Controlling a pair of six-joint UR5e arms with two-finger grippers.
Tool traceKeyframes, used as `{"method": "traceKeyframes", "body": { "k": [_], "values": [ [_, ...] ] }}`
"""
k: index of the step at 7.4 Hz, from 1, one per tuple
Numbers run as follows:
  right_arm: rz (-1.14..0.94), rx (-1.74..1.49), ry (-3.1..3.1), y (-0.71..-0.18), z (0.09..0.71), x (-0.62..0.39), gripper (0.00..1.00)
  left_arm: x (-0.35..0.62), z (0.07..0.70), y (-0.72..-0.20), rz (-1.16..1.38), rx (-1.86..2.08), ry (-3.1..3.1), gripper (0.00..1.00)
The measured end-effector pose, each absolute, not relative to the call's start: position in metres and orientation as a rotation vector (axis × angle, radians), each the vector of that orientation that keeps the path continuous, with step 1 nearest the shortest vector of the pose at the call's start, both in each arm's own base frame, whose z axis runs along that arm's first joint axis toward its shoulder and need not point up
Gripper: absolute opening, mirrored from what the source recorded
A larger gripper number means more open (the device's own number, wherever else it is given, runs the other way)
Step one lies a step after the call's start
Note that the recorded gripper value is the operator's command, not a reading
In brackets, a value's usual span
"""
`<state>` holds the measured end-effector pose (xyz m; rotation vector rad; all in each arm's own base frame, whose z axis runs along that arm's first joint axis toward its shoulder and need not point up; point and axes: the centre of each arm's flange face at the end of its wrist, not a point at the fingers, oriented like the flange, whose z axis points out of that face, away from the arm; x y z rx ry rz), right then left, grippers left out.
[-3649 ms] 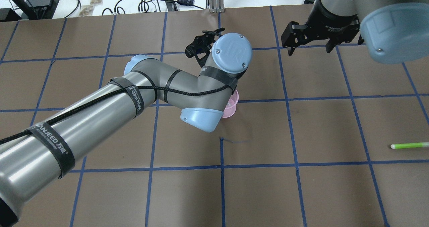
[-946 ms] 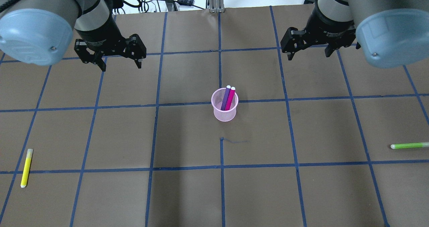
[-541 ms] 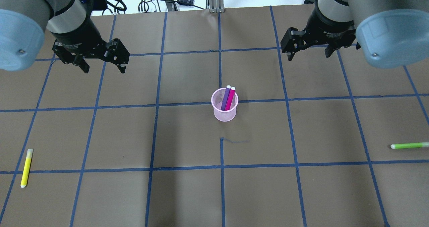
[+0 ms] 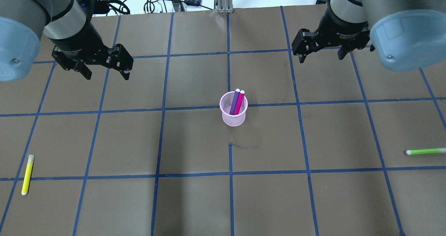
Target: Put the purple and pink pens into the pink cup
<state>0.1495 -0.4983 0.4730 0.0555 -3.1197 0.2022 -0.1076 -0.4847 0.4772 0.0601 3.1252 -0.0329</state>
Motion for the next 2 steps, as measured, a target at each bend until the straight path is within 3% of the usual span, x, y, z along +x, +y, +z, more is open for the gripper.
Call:
{"method": "traceKeyframes", "body": {
  "k": [2],
  "values": [
    [0.219, 0.049, -3.122, -0.4985, 0.4749, 0.1498, 1.0, -0.1068, 0.4781, -0.4836, -0.032, 0.06, 3.125, 1.0]
  ]
}}
